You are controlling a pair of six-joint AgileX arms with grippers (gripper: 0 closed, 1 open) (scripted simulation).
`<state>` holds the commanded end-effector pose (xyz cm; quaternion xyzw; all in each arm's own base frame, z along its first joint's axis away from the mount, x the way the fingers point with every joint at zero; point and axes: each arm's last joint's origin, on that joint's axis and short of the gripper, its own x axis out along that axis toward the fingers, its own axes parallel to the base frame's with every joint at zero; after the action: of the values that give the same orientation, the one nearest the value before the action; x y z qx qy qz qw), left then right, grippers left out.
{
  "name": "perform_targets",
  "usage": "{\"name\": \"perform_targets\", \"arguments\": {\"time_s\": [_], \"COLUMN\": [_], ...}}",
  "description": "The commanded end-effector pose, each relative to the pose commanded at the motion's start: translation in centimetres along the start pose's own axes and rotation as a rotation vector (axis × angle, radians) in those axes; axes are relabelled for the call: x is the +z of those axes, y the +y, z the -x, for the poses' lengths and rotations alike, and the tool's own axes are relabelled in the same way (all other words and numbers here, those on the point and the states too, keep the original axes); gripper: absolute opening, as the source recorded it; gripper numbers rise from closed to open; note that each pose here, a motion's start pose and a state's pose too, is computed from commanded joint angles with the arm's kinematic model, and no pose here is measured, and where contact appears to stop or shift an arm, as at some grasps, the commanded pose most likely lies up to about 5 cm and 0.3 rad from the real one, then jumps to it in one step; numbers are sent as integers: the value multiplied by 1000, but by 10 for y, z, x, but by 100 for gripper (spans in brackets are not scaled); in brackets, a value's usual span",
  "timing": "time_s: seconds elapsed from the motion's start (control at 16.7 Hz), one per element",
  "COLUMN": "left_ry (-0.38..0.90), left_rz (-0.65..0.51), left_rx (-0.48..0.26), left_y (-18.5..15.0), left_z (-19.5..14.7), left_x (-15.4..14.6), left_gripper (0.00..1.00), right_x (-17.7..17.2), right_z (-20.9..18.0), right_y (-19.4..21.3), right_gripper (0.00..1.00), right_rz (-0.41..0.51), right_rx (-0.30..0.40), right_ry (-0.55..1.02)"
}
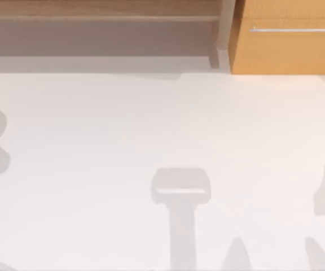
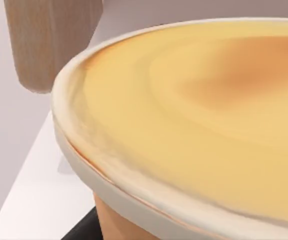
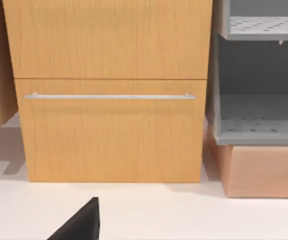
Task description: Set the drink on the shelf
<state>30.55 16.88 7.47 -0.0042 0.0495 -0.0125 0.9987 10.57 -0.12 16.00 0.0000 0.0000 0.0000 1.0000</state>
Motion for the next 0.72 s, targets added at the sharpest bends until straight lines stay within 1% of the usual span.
{"name": "perform_targets", "arguments": {"time_s": [0.24,0.48,0.6,0.72], "left_ry": [0,0,-51,-123], "left_rz": [0,-2,-34,-74], "left_rx": [0,0,13,33], "left_y": [0,0,2,1], "left_z": [1,1,-5,-14], "left_x": [9,9,24,51], "left_gripper": [0,0,0,0], "right_x": [0,0,0,0], "right_z": [0,0,0,0], "right_y": [0,0,0,0], "right_gripper": [100,100,100,100], "right_rz": [0,0,0,0], "right_rx": [0,0,0,0], "right_ry": [0,0,0,0]}}
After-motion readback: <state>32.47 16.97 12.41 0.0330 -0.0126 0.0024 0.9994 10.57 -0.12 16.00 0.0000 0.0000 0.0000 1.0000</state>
